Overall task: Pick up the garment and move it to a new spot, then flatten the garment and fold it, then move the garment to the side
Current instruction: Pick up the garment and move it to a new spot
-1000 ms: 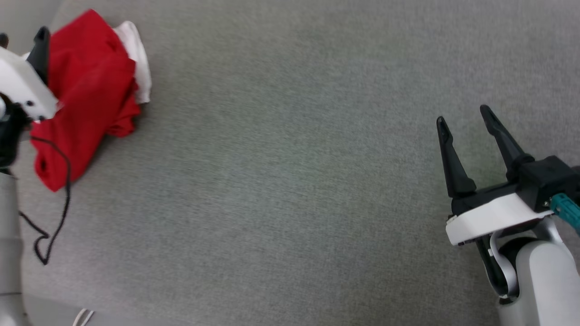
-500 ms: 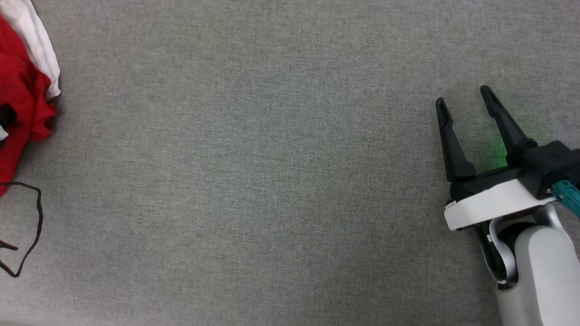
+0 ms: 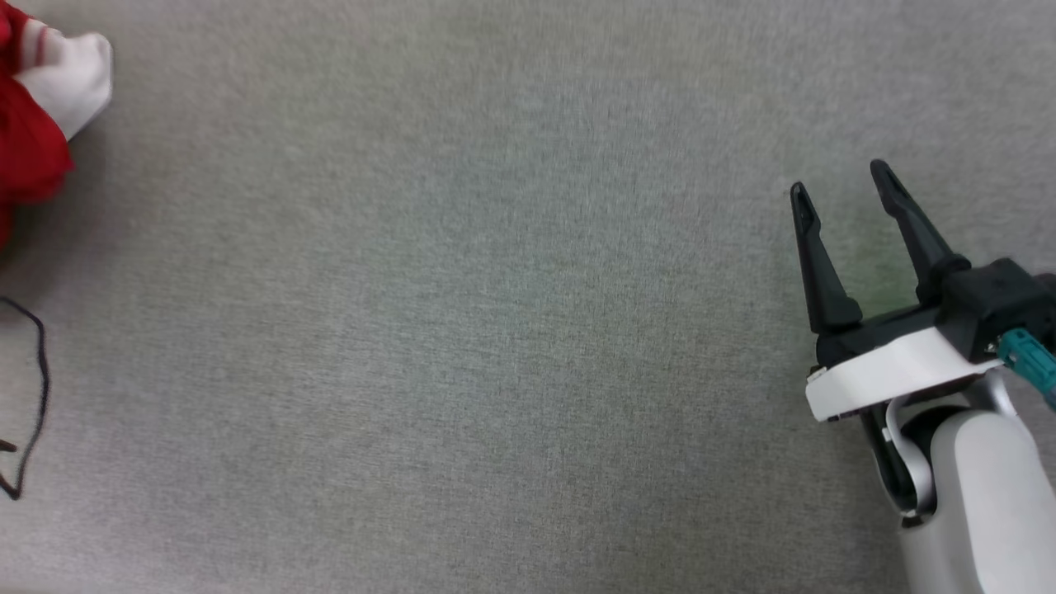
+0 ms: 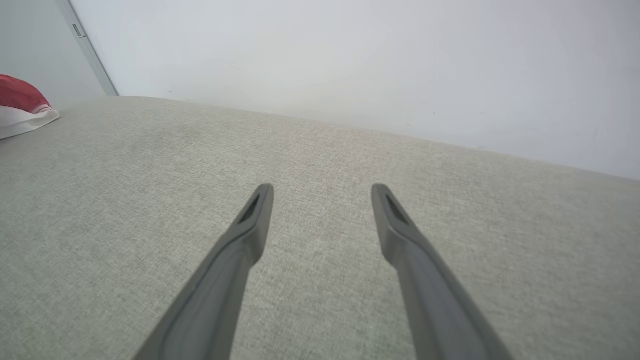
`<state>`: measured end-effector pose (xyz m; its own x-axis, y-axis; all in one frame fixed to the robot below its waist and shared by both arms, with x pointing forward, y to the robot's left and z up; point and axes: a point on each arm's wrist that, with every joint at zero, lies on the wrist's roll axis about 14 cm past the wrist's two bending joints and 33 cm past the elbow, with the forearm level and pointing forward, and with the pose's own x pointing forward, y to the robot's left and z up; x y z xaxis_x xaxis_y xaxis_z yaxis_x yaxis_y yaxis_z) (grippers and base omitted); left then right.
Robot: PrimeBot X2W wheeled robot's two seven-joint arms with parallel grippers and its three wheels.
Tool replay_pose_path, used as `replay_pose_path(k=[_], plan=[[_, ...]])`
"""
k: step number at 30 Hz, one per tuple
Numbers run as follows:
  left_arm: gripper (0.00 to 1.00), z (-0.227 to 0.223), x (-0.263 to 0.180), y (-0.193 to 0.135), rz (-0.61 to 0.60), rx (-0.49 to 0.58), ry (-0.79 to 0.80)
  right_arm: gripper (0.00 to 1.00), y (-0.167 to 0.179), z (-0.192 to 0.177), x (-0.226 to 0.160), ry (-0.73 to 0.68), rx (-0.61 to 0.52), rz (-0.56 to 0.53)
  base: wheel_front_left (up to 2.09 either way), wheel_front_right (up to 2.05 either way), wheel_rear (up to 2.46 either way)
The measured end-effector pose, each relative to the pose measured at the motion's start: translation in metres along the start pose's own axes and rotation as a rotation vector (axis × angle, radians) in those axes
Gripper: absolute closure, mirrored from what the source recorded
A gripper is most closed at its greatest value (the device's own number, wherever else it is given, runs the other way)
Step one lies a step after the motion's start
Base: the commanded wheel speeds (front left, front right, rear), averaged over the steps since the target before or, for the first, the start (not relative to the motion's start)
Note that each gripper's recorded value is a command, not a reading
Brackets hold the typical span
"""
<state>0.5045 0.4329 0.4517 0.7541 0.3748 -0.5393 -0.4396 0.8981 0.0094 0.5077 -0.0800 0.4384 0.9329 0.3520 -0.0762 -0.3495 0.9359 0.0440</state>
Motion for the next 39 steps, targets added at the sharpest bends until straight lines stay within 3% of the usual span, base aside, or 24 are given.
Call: replay_pose_path(k=[4,9,17,23,30,34,39], plan=[[1.0,0.06,-0.025,-0.004,-0.016,0.018,-0.252,0.0,0.001,0.018,-0.013,-0.031,0.002,-0.016,0.0,0.0,0.0],[1.0,0.119,-0.067,-0.032,-0.092,0.048,-0.513,0.0,-0.003,0.038,-0.036,-0.057,-0.006,-0.053,0.0,0.0,0.0],[1.0,0.147,-0.138,-0.122,-0.332,0.038,-0.724,0.0,-0.013,0.069,-0.085,-0.106,-0.01,-0.129,0.0,0.0,0.0],[1.0,0.104,-0.181,-0.223,-0.601,0.033,-0.71,0.0,-0.035,0.079,-0.13,-0.121,-0.001,-0.226,0.0,0.0,0.0],[1.0,0.011,-0.238,-0.327,-0.92,0.03,-0.552,0.0,-0.063,0.081,-0.18,-0.12,0.004,-0.355,0.0,0.0,0.0],[1.0,-0.06,-0.256,-0.355,-1.037,0.061,-0.378,0.0,-0.071,0.077,-0.199,-0.112,0.017,-0.4,0.0,0.0,0.0],[1.0,-0.161,-0.277,-0.366,-1.134,0.153,-0.116,0.0,-0.073,0.069,-0.203,-0.093,0.042,-0.413,0.0,0.0,0.0]])
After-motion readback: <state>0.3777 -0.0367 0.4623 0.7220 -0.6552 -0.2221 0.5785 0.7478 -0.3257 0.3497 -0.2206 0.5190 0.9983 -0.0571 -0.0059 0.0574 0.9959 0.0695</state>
